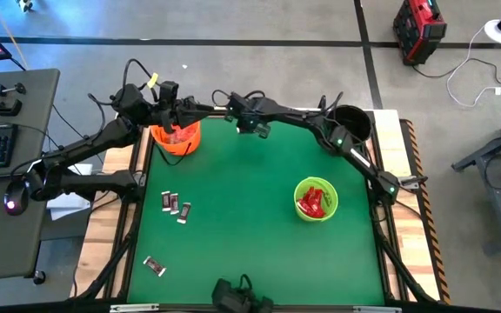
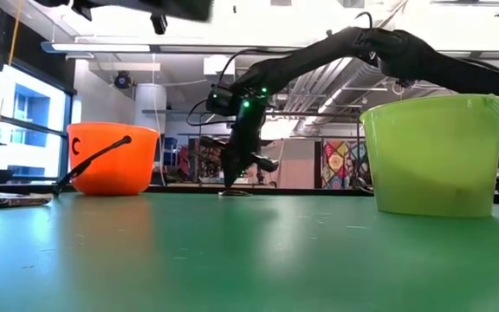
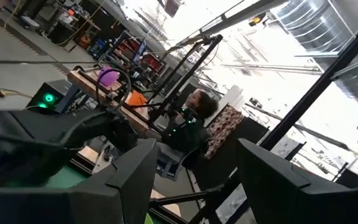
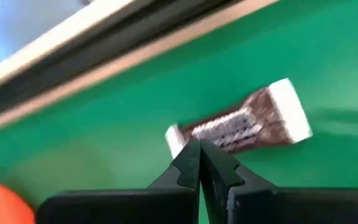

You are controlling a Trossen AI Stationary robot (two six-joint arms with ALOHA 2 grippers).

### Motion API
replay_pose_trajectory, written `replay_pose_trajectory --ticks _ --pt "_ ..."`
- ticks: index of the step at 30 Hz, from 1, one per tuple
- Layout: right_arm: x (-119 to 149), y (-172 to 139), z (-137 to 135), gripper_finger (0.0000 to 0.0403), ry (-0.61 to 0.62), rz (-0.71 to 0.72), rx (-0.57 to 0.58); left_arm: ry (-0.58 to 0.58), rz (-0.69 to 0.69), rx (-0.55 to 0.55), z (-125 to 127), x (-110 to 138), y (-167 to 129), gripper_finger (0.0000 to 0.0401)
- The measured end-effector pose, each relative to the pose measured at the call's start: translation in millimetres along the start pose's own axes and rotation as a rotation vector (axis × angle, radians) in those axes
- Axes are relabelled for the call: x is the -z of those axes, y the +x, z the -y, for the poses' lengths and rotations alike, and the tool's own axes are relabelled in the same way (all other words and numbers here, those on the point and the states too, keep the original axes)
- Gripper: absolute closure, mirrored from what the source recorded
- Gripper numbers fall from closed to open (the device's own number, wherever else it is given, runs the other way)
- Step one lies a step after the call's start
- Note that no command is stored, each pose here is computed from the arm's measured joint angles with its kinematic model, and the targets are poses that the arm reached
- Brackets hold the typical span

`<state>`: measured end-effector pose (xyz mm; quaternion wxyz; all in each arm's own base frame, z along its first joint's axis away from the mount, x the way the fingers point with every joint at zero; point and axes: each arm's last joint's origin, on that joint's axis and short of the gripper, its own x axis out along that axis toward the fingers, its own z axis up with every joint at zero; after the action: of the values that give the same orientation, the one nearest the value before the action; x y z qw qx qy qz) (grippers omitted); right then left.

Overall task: Sort candy by brand, put in halloween buckets
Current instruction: Put the brown chocolate bar into the black bucket

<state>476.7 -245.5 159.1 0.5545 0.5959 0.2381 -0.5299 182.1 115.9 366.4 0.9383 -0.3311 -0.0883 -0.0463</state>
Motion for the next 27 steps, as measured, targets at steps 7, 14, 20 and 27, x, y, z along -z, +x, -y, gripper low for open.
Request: replay_pose_trajectory --ticks 7,14,20,27 --pt "-20 1 5 0.0403 0.206 -0.032 0.026 -0.074 0.005 0.004 1 -1 0 0.0194" --pt "-21 1 5 0.0403 0.153 -0.138 0.010 -0.142 -0.024 0.104 7 -4 -1 0.0194" --pt "-26 1 6 0.0403 0.203 -0.142 0.015 -0.102 0.005 0.268 26 -17 -11 0.0194" --pt "-31 2 7 0.0403 0.231 -0.181 0.015 -0.119 -0.041 0.294 34 -23 -25 0.0194"
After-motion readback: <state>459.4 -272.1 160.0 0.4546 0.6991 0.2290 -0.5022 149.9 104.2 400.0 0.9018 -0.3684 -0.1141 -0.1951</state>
